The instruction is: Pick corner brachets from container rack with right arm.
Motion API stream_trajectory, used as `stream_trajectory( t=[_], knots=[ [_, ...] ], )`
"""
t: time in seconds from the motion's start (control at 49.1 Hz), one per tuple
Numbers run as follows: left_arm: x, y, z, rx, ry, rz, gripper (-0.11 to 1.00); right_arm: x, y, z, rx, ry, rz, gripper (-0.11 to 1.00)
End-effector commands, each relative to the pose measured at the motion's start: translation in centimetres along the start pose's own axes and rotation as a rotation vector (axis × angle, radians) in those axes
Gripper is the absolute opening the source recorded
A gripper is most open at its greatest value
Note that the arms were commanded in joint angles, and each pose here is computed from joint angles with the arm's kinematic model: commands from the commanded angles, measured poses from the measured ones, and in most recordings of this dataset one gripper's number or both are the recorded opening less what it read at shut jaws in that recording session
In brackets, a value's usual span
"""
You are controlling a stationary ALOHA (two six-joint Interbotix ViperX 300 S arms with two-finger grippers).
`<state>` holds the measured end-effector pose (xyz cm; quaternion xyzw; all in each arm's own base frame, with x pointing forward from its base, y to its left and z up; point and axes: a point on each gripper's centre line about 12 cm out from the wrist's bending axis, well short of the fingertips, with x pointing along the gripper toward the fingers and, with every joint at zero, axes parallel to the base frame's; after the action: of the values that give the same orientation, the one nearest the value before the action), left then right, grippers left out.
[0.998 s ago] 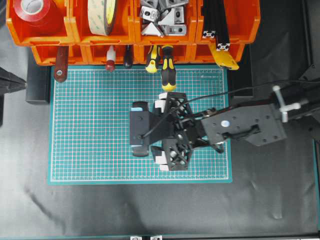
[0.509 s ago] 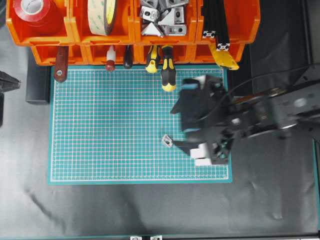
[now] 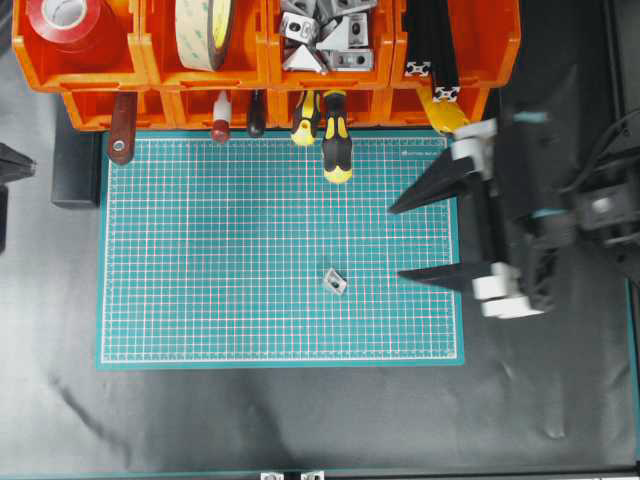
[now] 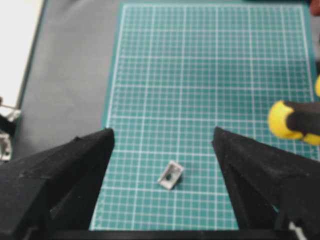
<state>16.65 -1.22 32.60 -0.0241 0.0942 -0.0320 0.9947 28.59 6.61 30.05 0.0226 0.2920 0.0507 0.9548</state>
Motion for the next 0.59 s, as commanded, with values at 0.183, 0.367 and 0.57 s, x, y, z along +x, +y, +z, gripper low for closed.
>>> stream_trajectory(
  t=[0.183, 0.367, 0.57],
  knots=[
    [0.0, 0.0, 0.3, 0.0, -0.009, 0.0, 0.0, -3.4, -0.3, 0.7, 0.008, -0.105, 0.017, 0.77],
    [0.0, 0.0, 0.2, -0.005, -0.008, 0.0, 0.0, -3.5, -0.4, 0.5, 0.008, -0.106, 0.019, 0.77],
    [0.0, 0.0, 0.0, -0.003, -0.002, -0.001, 0.0, -3.5, -0.4, 0.4, 0.008, -0.104, 0.017, 0.76]
  ],
)
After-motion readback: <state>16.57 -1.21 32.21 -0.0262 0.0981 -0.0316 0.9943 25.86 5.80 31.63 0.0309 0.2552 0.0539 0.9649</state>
